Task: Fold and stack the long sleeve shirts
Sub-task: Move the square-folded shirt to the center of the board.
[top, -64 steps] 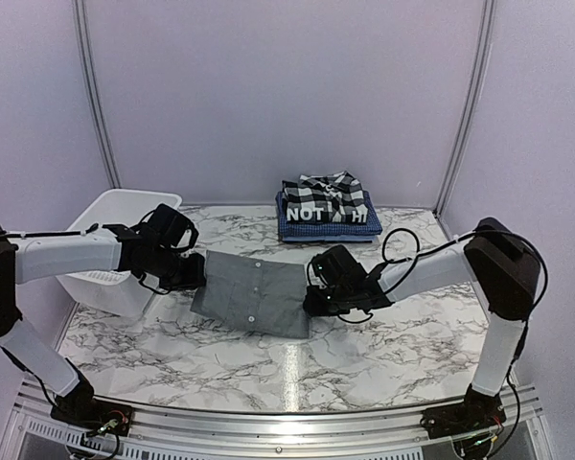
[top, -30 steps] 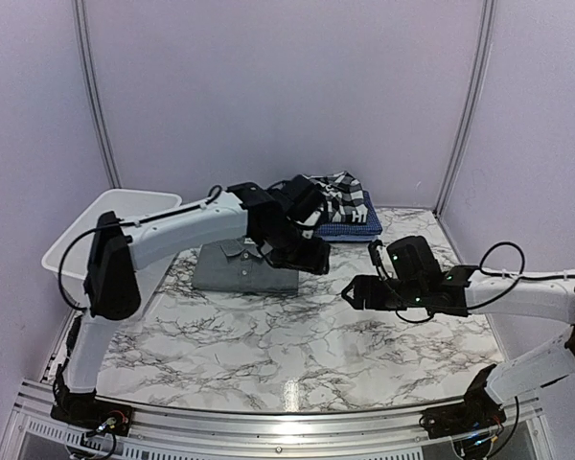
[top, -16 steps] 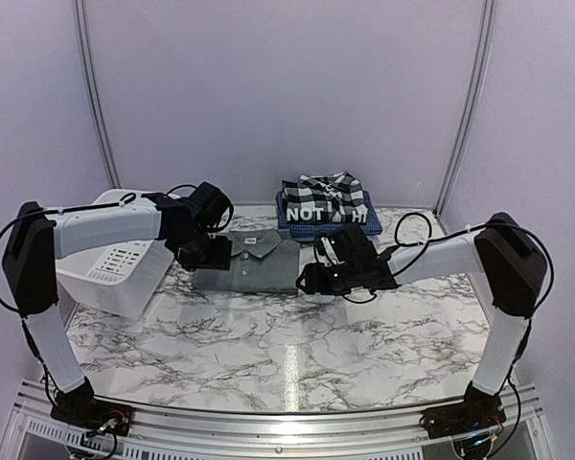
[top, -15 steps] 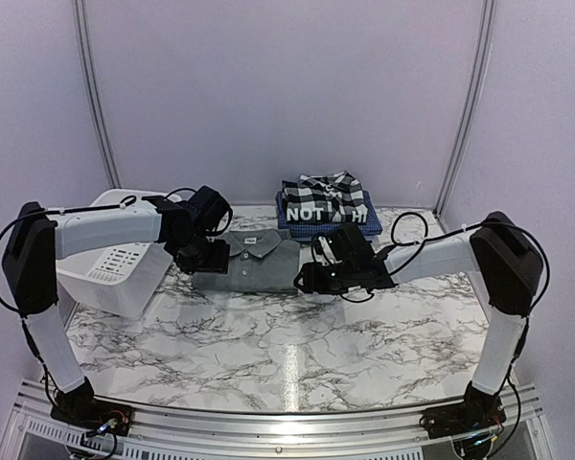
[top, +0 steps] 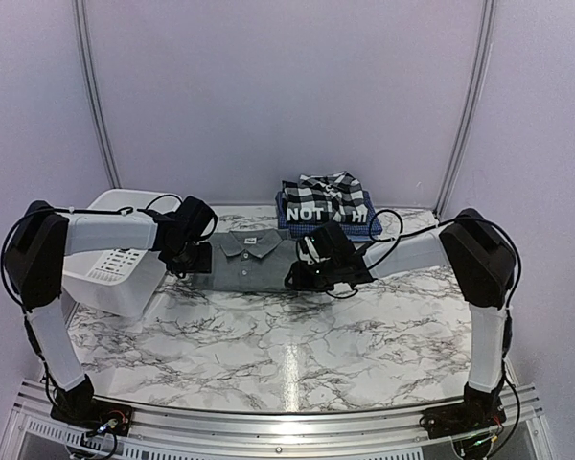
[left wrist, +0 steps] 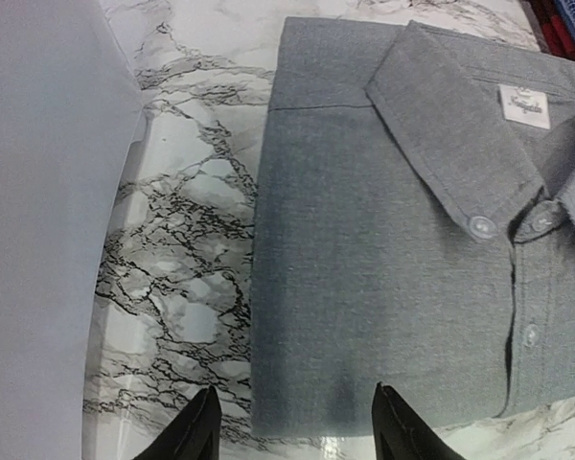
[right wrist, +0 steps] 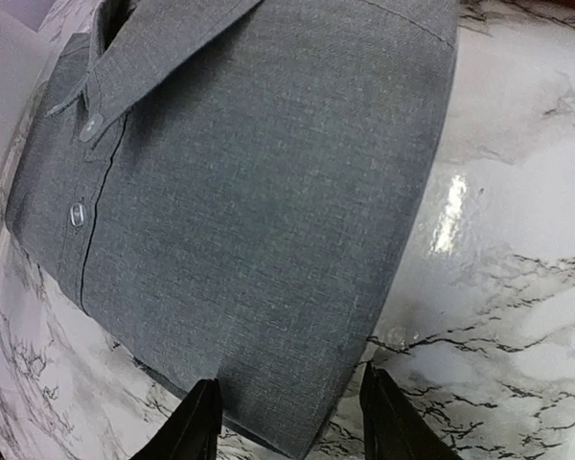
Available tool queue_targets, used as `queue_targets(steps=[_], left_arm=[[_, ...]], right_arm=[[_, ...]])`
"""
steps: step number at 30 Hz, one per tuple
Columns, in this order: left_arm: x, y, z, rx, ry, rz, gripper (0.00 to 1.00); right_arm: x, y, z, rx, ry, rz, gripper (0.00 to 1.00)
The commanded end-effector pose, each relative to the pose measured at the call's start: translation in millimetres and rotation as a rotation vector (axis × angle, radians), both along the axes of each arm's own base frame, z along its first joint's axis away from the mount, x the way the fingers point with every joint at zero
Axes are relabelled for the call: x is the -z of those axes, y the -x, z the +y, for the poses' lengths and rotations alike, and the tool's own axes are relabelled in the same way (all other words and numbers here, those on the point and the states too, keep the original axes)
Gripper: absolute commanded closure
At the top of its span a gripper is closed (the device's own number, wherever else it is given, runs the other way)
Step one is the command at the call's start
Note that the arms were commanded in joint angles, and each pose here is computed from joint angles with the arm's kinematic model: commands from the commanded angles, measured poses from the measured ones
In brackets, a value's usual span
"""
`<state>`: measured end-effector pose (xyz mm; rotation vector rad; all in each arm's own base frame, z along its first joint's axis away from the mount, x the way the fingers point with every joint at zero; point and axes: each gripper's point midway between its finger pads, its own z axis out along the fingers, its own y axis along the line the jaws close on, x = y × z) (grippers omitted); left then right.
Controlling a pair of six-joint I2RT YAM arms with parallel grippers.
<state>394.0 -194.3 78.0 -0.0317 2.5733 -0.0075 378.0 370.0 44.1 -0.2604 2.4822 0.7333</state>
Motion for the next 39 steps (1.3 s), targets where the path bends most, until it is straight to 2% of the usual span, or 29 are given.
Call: queue_targets(steps=[1, 9, 13, 17, 20, 24, 30, 39], left_arm=[[17, -8, -2, -0.012, 0.027, -0.007, 0.46], [39, -2, -1, -0.024, 0.047, 0.013, 0.53], [48, -2, -2, -0.017, 0.047, 0.013, 0.60], [56, -1, -4, -0.010, 0.052, 0.027, 0.73], [56, 3, -6, -0.007, 0.078, 0.034, 0.87], [47, 13, -12, 0.009, 0.138, 0.048, 0.93], [34, 48, -18, 0.022, 0.202, 0.073, 0.95], [39, 139, -34, 0.052, 0.239, 0.147, 0.94]], right_arm=[[0, 5, 10, -0.022, 0.002, 0.013, 0.55], [14, 12, 18, -0.040, 0.022, 0.035, 0.57], [14, 11, 17, -0.033, 0.033, 0.033, 0.62], [14, 10, 15, -0.031, 0.045, 0.030, 0.73], [12, 12, 13, -0.032, 0.052, 0.028, 0.86], [4, 16, 8, -0.031, 0.049, 0.013, 0.99], [-3, 47, -2, -0.062, 0.062, 0.026, 1.00], [-5, 134, -22, -0.121, 0.069, 0.095, 1.00]])
